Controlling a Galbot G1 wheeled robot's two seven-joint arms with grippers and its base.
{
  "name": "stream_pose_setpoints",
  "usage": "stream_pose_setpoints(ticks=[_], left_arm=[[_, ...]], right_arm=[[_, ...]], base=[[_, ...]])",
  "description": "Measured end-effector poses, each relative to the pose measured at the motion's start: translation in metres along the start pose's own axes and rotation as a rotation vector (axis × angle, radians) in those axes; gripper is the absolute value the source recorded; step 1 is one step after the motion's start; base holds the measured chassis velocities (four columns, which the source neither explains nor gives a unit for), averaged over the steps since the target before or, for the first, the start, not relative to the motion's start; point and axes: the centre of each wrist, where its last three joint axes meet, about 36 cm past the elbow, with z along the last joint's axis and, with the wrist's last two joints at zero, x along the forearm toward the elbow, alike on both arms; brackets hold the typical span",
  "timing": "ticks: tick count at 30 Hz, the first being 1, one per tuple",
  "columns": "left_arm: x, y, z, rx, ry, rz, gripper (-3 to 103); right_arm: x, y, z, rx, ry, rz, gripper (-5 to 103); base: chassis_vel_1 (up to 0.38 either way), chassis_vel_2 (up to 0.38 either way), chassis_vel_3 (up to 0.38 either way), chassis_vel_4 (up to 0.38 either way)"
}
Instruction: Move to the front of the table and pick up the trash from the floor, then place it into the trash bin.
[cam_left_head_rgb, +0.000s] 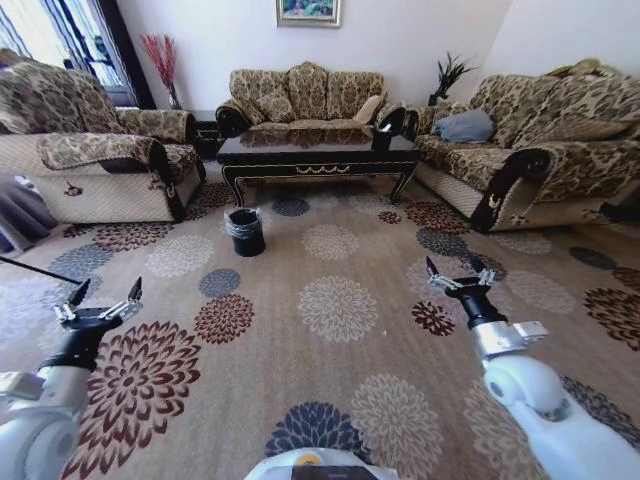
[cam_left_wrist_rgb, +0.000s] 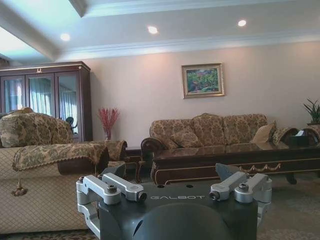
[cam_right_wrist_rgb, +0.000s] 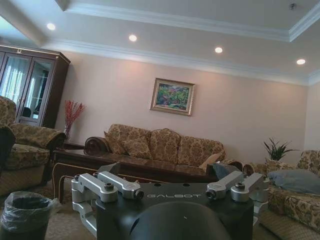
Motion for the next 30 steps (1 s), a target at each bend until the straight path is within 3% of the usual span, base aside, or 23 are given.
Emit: stream_pose_setpoints(ticks=[17, 30], left_arm=[[-0.007, -0.002, 0.01, 0.016, 0.01, 0.028, 100], [-0.007, -0.002, 0.009, 0.012, 0.013, 0.04, 100]], right_arm=[[0.018, -0.014, 0.012, 0.021, -0.028, 0.035, 100], [0.027, -0.013, 0.01, 0.026, -0.043, -0.024, 100]], base=[[0.0, 0.0, 0.0, 0.0], [0.002, -0.001, -0.004, 0.003]])
